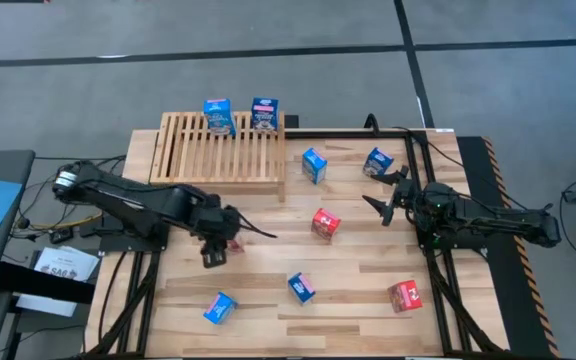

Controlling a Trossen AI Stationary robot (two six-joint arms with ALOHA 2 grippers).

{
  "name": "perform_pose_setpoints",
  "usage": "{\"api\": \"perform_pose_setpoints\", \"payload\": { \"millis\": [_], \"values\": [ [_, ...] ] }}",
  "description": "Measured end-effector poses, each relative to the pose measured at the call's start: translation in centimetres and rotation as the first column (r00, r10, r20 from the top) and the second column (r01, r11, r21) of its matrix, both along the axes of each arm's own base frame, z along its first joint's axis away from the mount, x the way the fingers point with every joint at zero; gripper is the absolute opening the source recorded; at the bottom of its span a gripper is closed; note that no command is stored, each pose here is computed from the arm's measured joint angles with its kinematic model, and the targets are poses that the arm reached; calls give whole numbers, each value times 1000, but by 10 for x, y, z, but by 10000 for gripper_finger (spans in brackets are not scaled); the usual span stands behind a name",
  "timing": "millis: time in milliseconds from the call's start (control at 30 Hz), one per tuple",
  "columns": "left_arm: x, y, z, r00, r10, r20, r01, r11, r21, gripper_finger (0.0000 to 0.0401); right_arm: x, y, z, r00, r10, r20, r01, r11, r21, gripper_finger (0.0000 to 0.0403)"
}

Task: Stack cereal on shelf
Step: Put the left red cereal box on the shelf

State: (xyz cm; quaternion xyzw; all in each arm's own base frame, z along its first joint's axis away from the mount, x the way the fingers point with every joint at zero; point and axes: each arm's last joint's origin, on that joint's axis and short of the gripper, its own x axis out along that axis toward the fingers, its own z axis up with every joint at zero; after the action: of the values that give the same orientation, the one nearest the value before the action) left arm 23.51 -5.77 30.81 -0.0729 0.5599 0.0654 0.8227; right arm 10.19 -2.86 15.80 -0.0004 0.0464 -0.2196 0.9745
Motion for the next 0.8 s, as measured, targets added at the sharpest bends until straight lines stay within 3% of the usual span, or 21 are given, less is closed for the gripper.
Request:
{"api": "perform_pose_setpoints", "payload": {
  "millis": [167, 367, 667, 800],
  "values": [
    [-29, 9, 22, 998, -9, 63, 6, 999, 45, 151, 0, 0, 0, 1000, 0, 0, 0, 1000, 0, 364],
    [-65, 28, 44, 986, 37, 164, -63, 986, 155, 151, 0, 0, 0, 1000, 0, 0, 0, 1000, 0, 364],
    [-96, 59, 69, 964, 57, 260, -144, 933, 329, 151, 0, 0, 0, 1000, 0, 0, 0, 1000, 0, 364],
    [-103, 70, 85, 968, 37, 247, -145, 889, 435, 151, 0, 0, 0, 1000, 0, 0, 0, 1000, 0, 364]
  ]
}}
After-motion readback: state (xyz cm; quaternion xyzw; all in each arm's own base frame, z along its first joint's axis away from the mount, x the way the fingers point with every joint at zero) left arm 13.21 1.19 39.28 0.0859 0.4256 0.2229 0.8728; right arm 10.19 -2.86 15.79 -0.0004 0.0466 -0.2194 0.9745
